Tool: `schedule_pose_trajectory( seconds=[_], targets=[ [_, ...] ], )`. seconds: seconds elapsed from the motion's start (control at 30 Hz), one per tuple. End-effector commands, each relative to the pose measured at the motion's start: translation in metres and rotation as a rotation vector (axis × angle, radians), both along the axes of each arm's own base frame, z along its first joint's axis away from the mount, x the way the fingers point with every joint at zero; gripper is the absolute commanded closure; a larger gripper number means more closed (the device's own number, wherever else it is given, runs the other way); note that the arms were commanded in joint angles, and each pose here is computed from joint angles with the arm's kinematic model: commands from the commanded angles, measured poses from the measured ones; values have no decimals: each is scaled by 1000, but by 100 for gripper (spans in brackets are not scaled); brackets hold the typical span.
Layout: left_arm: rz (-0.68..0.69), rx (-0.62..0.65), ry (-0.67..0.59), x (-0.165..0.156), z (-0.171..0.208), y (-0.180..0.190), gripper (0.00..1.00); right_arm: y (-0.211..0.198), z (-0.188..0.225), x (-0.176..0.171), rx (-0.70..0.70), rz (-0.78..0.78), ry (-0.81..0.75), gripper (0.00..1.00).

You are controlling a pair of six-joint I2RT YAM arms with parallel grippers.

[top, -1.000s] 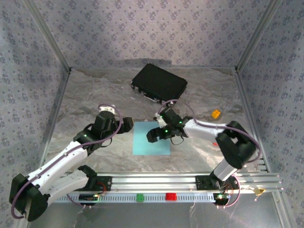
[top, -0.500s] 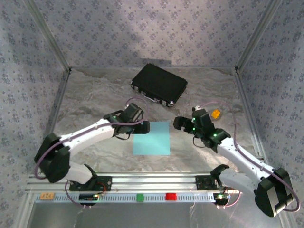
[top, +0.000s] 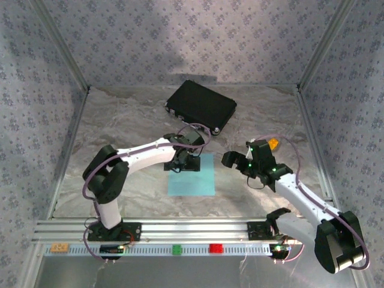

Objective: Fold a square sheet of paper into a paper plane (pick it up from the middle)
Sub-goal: First fold the square sheet of paper in half at the center of the table.

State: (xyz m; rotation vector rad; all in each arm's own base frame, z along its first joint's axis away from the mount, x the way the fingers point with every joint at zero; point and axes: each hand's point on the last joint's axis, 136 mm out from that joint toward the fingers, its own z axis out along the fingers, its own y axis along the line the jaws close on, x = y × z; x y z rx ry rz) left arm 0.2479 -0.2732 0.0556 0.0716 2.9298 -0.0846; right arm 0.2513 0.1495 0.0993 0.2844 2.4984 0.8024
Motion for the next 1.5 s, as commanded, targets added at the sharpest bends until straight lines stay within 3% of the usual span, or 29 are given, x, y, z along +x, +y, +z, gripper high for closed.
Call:
schedule_pose_trajectory(
  seconds=[0.0,0.63,1.47],
  targets=[
    [16,46,53,-7,-4,1,3,5,-1,-1,10,28,20,1],
    [-5,47,141,-8,-24,-23,3,3,-9,-2,1,16,49,1],
    [10,102,218,-20,-64,-14,4,0,-11,-1,-1,-2,65,1]
  ],
)
